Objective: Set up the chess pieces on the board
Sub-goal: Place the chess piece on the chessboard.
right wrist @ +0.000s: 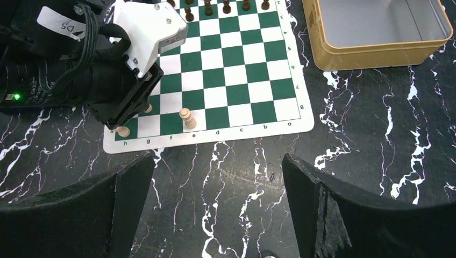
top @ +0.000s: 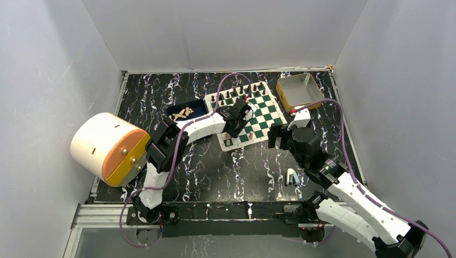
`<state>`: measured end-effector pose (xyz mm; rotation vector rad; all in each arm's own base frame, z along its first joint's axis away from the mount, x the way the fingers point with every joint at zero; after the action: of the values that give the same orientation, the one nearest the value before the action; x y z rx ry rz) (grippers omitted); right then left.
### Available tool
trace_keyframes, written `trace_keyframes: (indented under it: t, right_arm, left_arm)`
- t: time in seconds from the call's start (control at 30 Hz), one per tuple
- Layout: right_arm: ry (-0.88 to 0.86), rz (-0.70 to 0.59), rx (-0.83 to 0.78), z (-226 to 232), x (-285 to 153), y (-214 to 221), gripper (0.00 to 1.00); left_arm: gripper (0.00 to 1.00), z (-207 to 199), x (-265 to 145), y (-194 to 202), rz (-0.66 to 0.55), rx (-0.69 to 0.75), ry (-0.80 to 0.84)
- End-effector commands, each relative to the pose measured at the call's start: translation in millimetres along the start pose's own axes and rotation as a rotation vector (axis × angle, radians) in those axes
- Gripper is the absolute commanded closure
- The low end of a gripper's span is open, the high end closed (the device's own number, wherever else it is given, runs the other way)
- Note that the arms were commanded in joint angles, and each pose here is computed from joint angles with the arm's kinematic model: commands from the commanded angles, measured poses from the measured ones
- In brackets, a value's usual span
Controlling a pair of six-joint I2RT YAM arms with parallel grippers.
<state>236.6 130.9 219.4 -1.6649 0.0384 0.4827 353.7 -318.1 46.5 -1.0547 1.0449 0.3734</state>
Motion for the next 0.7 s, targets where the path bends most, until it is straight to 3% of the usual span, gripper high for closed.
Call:
trace_keyframes:
  t: [0.0,0.4,0.67]
  right_arm:
    - [0.015,-0.043,0.03,-2,0,-9,0.01]
    - [0.009,-0.041,0.031,-1,1,-8,0.01]
    - [-0.01,-0.035,0.036,2,1,-6,0.02]
  left_arm:
    - [0.71,4,-23,-28,-0.069,0.015,-0.01]
    - [0.67,7,-65,-62,-0.173,-0.035,0.021]
    - [0.68,56,-86,-62,-0.196,-0.14,-0.074]
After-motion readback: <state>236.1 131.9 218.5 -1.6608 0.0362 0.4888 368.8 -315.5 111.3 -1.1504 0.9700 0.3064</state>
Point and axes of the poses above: each gripper's point midway between its finger pads, its own x axis out along the fingers, its own z axis along the line the jaws close on, y = z × x, the point moved 1 cm from there along -x, back along the fingers, and after that the axes turned 10 degrees about -x, right-handed, at the moved point
